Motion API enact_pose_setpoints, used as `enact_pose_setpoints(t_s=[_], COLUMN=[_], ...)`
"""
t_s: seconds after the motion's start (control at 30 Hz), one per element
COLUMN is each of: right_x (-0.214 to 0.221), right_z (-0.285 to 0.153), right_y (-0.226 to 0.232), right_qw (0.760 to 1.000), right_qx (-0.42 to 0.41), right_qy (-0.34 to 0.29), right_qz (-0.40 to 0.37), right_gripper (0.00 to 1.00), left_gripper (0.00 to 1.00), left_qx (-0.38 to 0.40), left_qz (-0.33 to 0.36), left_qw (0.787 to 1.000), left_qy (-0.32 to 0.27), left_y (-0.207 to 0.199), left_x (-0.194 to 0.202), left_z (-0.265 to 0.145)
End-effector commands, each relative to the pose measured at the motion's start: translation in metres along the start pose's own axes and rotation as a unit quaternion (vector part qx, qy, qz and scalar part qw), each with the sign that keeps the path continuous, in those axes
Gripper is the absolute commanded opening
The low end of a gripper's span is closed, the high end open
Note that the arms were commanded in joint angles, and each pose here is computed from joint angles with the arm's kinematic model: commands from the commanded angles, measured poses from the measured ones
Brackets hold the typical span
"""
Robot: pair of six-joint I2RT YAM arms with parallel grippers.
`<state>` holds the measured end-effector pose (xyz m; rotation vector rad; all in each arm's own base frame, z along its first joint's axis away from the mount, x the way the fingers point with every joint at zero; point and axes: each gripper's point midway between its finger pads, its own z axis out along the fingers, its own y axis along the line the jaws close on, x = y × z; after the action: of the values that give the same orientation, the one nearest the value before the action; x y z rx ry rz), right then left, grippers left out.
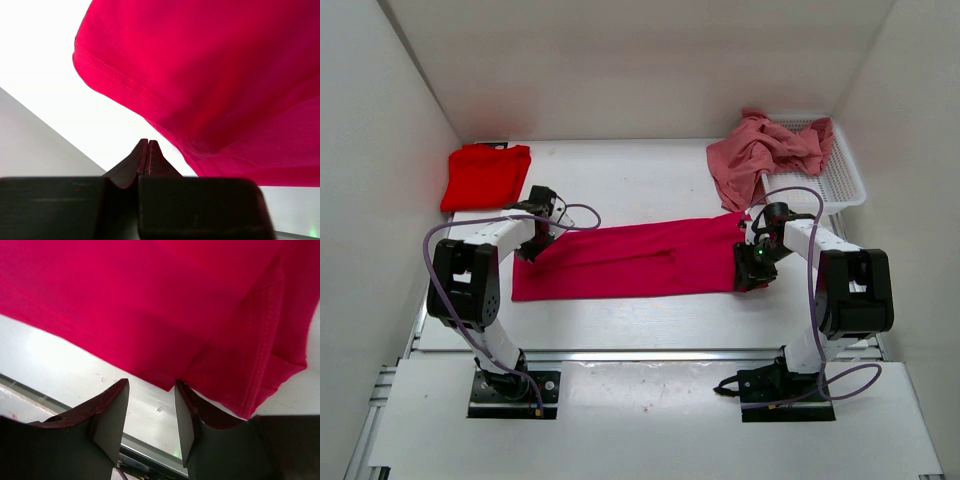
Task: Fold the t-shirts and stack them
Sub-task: Fold the other side of the tshirt into a rectangle
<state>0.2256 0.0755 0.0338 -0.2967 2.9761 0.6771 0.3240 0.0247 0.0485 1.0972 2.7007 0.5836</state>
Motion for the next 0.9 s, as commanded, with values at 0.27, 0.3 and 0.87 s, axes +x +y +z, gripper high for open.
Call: enact_pose_setpoints(t_s=[0.27, 0.3, 0.87], right_x=[-0.014, -0.019, -0.030], right_z=[0.000, 0.001, 0.005], right_y=[-0.018, -0.018, -0.007], right_qw=[0.998, 0.998, 0.999], right_qx=[0.032, 0.029, 0.017], right_qy=[-0.012, -0.020, -0.016], right_qz=[0.047, 0.047, 0.036], right_gripper=[0.41, 0.40, 0.00], left_gripper=[0.04, 0.04, 0.40], left_qx=[0.003, 0.006, 0.079], left_qz=[-0.002, -0.002, -0.013], left_qw=[1.000, 1.000, 0.997], left_qy=[-0.009, -0.008, -0.015], left_y=[-0.006, -0.008, -0.029], left_x=[0.002, 0.002, 0.010], left_z=[-0.011, -0.009, -0.018])
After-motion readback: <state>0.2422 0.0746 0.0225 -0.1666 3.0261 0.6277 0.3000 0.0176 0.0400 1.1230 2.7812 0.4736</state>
